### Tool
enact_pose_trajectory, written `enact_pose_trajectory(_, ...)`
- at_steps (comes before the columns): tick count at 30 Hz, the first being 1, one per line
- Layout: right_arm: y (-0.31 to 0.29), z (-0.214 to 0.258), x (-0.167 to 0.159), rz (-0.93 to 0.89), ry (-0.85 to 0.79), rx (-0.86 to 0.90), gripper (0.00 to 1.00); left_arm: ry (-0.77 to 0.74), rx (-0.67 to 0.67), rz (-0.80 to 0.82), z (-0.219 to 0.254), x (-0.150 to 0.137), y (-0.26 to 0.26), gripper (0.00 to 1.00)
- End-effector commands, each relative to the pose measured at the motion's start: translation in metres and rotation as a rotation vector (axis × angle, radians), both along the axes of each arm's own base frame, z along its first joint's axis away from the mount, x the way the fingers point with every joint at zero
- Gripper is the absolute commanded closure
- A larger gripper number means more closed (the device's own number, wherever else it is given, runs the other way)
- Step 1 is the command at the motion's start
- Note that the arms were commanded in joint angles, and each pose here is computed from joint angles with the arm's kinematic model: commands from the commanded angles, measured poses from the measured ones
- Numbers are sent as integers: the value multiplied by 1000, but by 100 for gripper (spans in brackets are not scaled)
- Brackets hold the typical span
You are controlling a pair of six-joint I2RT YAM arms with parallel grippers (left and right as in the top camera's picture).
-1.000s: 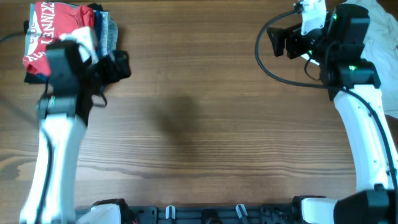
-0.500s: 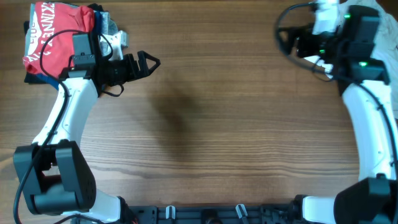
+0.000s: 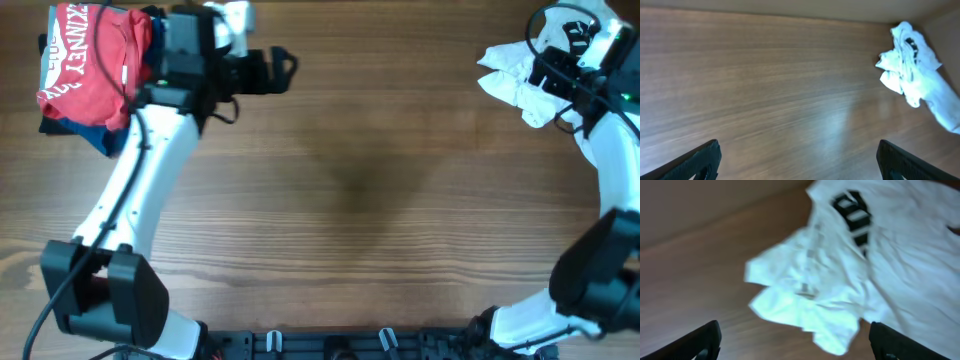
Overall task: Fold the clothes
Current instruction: 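Reach the right gripper to the crumpled white shirt at top right, then close the right gripper on the white shirt's collar edge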
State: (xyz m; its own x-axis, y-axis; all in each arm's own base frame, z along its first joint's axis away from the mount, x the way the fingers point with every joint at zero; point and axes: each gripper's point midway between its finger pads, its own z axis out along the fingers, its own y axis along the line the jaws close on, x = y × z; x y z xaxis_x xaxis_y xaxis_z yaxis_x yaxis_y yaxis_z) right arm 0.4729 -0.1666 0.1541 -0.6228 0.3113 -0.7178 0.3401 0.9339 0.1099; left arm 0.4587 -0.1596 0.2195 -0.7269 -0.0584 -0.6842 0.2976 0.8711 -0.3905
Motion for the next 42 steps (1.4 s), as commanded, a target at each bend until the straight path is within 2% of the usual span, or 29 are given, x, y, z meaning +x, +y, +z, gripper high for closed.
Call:
enact_pose_trajectory(1, -28, -32, 5, -128, 59, -57, 5, -70, 79, 28, 12, 2, -9, 0)
enact_pose_trajectory(4, -34, -52, 15, -139, 59, -62, 6, -70, 78, -3, 12, -3, -23, 0)
enact_pose_trajectory(8, -37, -81, 27, -135, 59, -59, 15, -67, 84, -32, 9, -9, -38, 0)
enact_pose_trajectory(12, -33, -113, 34, -113, 73, -19, 19, -64, 92, -42, 7, -12, -44, 0)
enact_pose_trajectory(19, -19, -139, 38, -89, 79, 74, 25, -64, 92, -42, 7, -12, -44, 0)
enact_pose_trajectory(25, -15, -140, 47, -116, 33, 135, 50, -55, 114, -22, 4, -12, -39, 0)
enact_pose_trajectory(29, -15, -140, 52, -118, 9, 135, 58, -44, 131, -8, 0, -13, -36, 0)
enact_pose_trajectory(31, -15, -143, 53, -117, 7, 133, 67, -44, 133, -7, 0, -13, -35, 0)
enact_pose_trajectory(35, -15, -150, 52, -116, 20, 130, 77, -45, 133, -7, 0, -13, -35, 0)
enact_pose_trajectory(39, -15, -154, 49, -119, 38, 132, 94, -45, 133, -7, 0, -13, -35, 0)
enact_pose_trajectory(42, -15, -145, 49, -119, 31, 130, 96, -45, 133, -6, 0, -13, -35, 0)
